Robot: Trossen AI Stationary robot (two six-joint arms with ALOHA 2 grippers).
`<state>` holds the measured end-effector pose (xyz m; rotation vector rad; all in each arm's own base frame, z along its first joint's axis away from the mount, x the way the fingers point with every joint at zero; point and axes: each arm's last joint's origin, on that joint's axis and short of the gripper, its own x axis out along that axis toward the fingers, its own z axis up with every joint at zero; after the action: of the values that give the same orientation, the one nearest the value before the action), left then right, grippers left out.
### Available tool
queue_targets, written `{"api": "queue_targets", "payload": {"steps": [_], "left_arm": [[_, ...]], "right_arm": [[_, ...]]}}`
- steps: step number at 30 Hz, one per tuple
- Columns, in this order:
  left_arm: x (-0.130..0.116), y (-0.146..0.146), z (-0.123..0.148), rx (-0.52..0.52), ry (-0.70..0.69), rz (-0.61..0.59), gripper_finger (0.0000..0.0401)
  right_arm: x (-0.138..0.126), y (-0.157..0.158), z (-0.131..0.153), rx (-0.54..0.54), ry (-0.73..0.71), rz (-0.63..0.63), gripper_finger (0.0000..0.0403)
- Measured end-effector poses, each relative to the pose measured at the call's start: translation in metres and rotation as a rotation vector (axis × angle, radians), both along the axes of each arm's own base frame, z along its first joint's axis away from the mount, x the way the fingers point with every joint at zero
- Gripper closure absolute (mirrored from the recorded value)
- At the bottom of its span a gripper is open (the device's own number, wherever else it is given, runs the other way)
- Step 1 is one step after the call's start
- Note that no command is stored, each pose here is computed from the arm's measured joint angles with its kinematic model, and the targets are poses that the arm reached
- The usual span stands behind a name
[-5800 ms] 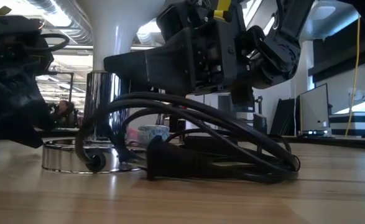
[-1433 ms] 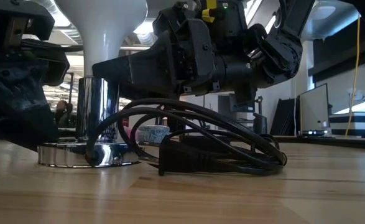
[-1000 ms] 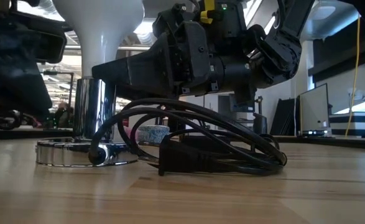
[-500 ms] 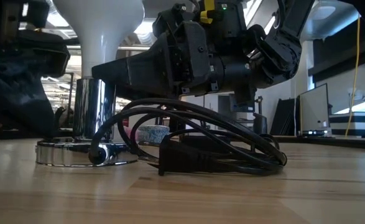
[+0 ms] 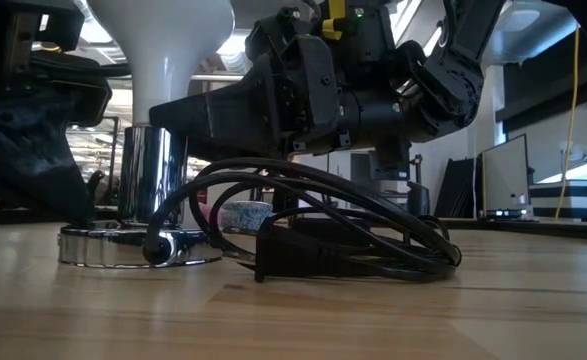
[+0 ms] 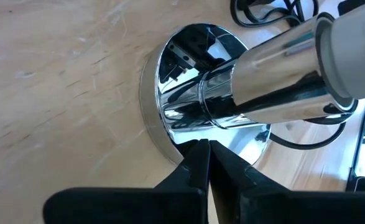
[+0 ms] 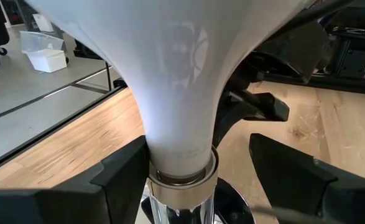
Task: Screw lightbulb
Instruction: Insert the lightbulb into the lamp, then remove the lightbulb from the lamp
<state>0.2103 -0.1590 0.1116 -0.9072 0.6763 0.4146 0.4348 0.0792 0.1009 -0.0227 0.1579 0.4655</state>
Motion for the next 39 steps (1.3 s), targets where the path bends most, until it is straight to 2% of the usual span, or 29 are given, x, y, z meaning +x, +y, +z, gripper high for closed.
{"api": "queue_targets", "payload": {"steps": [11,22,32,39], "left_arm": [[-0.001,0.001,-0.002,-0.007,0.021,0.003,0.0399],[-0.001,0.001,-0.002,-0.009,0.023,0.001,0.04],[-0.001,0.001,-0.002,-0.01,0.025,0.0,0.0399],[-0.002,0.002,-0.003,0.016,0.016,-0.002,0.0399]], "right_arm": [[0.001,-0.011,-0.003,0.014,0.042,0.038,0.0123],[-0.004,-0.011,-0.009,0.054,0.08,0.237,0.0123],[-0.003,-0.021,-0.012,0.033,0.116,0.233,0.0123],[-0.003,-0.04,-0.016,0.024,0.151,0.212,0.0123]]}}
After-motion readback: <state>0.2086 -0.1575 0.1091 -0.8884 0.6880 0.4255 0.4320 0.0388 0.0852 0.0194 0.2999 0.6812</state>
